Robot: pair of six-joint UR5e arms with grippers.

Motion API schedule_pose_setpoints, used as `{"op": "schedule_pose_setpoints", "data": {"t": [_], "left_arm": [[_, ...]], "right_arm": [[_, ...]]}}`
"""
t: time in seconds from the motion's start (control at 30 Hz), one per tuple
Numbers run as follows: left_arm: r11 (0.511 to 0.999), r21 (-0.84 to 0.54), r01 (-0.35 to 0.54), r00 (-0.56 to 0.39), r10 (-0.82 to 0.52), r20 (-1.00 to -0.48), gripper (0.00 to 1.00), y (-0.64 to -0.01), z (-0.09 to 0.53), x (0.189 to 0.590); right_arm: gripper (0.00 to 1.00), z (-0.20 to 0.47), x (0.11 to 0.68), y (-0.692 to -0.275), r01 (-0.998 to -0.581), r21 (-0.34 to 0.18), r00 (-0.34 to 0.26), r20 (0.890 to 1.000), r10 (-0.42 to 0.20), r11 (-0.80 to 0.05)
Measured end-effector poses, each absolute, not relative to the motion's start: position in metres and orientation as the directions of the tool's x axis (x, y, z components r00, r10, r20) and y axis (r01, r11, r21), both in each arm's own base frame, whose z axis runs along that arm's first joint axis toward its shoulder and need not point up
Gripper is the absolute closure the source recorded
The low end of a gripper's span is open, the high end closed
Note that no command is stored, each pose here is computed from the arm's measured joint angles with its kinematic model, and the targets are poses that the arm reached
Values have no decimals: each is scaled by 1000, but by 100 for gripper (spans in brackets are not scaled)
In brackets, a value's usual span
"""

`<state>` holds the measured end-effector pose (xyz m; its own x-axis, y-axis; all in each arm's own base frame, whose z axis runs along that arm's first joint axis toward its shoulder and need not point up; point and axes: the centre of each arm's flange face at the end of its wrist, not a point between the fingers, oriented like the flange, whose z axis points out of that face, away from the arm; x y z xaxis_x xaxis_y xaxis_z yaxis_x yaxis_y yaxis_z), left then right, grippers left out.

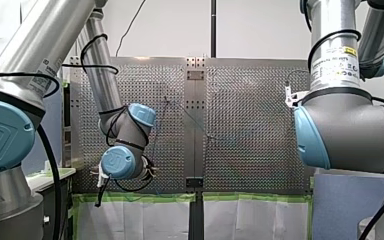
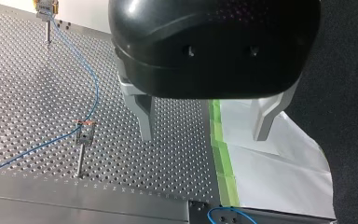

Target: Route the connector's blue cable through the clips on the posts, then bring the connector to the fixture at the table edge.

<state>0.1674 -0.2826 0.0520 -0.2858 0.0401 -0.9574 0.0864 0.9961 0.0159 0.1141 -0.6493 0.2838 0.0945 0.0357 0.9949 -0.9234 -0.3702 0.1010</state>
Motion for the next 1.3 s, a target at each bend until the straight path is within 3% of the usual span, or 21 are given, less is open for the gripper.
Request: {"op": "schedule_pose_setpoints", "data": {"t": [1.3], "left_arm": [[995,28,92,-297,54,-953,0,-282,51,165]], "right_arm": [[100,278,115,-656,-913,82,65,996,55,-399]]}}
